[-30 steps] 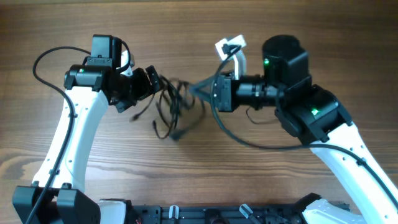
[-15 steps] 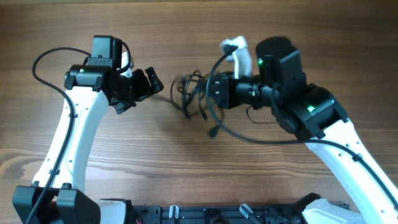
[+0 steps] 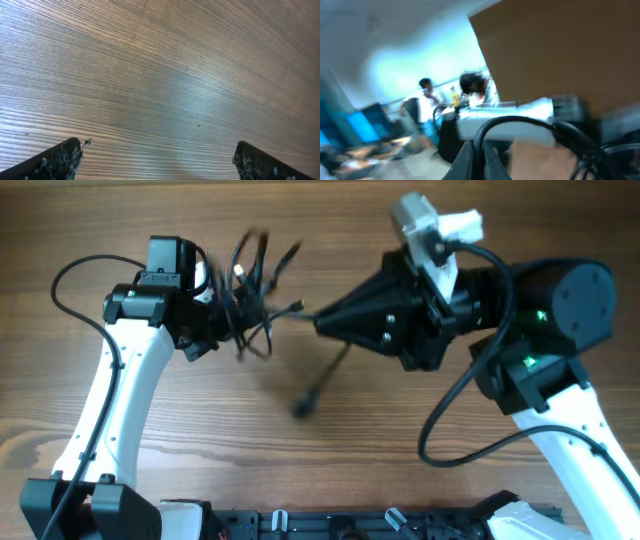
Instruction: Untangle cables
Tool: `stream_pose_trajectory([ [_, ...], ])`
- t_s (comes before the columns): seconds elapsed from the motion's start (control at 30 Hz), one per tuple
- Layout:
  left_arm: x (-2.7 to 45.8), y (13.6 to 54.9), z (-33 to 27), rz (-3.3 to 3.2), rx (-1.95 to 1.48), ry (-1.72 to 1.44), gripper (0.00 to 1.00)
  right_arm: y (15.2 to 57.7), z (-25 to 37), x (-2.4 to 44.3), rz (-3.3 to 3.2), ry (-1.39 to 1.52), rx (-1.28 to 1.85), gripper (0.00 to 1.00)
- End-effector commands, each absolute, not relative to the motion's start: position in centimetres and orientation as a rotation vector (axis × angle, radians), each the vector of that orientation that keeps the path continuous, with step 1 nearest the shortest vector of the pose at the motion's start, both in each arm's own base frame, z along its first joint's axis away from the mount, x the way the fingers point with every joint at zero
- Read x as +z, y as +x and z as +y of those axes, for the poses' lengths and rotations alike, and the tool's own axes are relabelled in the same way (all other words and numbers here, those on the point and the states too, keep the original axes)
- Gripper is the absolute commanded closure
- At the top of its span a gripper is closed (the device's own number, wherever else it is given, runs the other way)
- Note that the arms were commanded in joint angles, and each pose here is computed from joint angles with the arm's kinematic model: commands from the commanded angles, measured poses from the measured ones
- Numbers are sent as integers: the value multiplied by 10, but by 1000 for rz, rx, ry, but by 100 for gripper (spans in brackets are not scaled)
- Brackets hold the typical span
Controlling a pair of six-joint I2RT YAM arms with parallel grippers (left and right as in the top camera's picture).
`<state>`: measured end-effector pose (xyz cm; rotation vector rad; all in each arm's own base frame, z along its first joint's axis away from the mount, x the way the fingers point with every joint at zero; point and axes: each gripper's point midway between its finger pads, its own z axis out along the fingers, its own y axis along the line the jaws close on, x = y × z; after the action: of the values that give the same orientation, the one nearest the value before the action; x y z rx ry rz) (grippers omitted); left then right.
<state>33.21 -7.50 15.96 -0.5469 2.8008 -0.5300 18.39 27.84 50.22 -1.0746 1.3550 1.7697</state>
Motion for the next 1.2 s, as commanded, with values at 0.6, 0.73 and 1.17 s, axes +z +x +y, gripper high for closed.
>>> stream_pose_trajectory([
  [0.6, 148, 326, -23, 2781, -285, -834, 0, 307, 250, 374, 2075, -223, 1381, 96],
  [0.73, 151, 325, -40, 2801, -425, -819, 0, 299, 254, 371, 2090, -268, 1402, 96],
  [1.17, 157, 323, -62, 2820, -615, -784, 12, 220, 294, 453, 1625, -903, 1796, 96],
])
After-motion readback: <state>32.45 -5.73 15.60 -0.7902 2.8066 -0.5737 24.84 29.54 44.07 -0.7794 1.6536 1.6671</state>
